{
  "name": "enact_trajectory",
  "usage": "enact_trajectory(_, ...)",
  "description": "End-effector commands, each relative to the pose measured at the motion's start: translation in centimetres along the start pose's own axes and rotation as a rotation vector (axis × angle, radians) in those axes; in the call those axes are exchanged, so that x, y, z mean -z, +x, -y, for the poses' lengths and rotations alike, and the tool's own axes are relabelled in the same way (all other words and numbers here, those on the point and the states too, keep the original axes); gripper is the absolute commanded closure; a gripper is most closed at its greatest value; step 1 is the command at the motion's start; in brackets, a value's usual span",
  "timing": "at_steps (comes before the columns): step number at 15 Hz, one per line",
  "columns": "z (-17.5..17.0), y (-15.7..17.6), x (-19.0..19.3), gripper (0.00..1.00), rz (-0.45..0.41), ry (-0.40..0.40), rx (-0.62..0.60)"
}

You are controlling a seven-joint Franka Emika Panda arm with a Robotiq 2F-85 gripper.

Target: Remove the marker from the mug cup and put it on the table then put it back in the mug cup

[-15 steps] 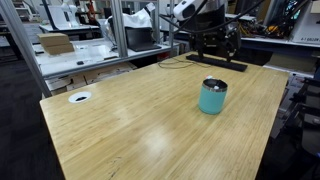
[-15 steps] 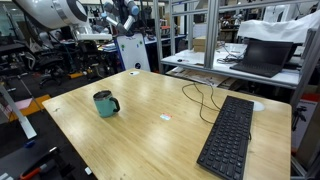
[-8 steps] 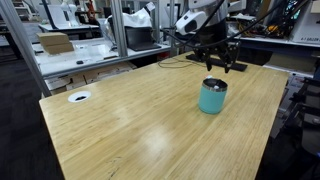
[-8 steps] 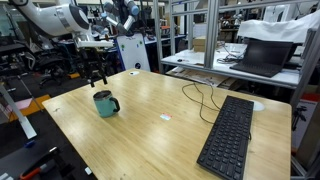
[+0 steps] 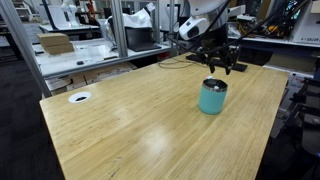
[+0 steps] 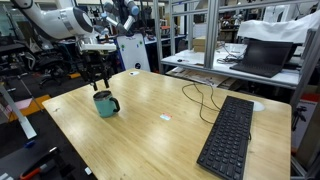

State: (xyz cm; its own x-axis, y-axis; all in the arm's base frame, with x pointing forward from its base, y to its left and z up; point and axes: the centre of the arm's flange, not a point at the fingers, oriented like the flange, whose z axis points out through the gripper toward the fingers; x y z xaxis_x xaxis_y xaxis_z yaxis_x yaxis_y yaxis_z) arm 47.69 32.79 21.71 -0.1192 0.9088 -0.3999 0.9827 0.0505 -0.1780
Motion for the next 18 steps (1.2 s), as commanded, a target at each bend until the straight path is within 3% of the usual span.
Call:
enact_trajectory(1,-0.3,0.0,-0.8,0.42,-0.007,-0.012,0.042)
enact_trajectory(5,-0.7,0.9,-2.1,0.48,-0.010,-0.004,0.074)
enact_trajectory(14,-0.9,2.5,-3.3,0.45,-0.024,-0.001,0.097)
enact_trajectory(18,-0.5,2.2,-3.8,0.45,0.011,0.019,0.081)
